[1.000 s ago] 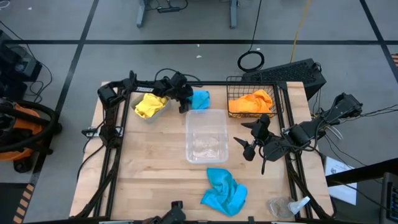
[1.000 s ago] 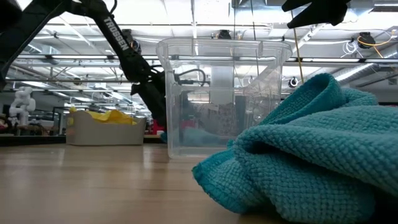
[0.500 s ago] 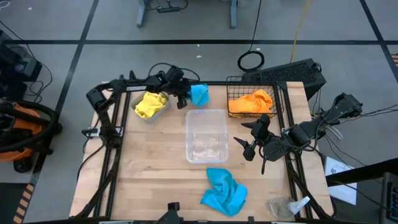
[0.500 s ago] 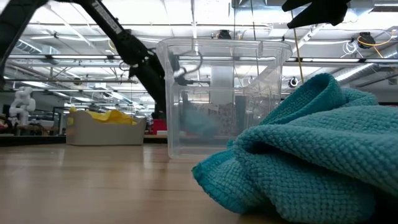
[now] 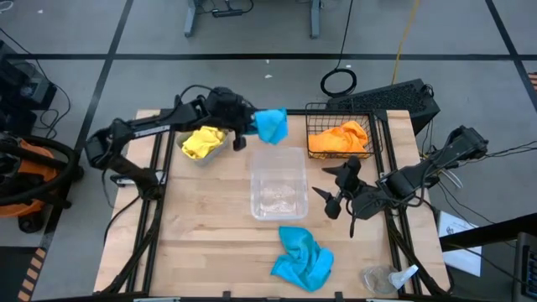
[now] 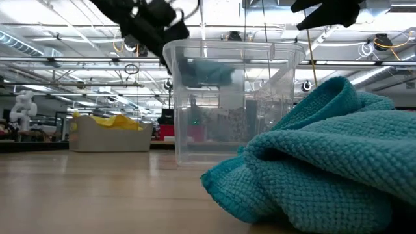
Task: Sort microfiber towel by color & place in baskets
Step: Put the top blue towel into the transparent bin
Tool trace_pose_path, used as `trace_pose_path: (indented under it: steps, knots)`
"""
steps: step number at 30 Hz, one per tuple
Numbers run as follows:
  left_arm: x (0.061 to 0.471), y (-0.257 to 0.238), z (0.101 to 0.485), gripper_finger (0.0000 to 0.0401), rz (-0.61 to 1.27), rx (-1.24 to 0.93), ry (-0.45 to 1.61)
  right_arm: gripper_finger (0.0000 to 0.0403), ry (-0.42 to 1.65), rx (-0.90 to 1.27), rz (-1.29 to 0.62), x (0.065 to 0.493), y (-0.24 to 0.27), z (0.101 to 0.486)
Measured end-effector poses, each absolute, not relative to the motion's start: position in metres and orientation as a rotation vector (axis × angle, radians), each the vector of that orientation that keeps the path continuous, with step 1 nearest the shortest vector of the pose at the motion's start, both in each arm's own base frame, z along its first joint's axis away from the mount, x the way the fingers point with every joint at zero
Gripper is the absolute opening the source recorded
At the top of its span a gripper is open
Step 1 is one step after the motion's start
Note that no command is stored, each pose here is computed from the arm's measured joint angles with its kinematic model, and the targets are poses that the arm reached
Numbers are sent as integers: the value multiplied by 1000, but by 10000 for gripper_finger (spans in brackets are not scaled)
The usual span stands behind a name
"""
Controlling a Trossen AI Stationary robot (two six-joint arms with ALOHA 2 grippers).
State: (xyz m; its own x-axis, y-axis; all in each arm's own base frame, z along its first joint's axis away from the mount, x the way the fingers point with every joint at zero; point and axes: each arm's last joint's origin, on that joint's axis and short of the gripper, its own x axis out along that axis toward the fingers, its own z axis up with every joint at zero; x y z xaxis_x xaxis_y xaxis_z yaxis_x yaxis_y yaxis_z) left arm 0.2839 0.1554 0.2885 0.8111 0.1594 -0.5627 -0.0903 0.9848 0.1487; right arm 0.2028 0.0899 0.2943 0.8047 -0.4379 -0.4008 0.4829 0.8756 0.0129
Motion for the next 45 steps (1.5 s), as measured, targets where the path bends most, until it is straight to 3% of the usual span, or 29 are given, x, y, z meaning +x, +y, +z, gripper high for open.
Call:
trace_pose_path:
  steps: [13, 25, 41, 45]
  knots:
    - [306, 50, 318, 18, -81, 285, 470, 313, 166, -274, -413, 249, 115, 311]
    - [315, -2, 313, 30, -93, 284, 482, 353, 197, -557, -463, 287, 130, 279]
    - [324, -55, 309, 27, -203, 386, 399, 363, 282, -524, -500, 291, 122, 264]
    - [323, -61, 310, 27, -193, 405, 392, 332, 284, -505, -481, 291, 122, 262]
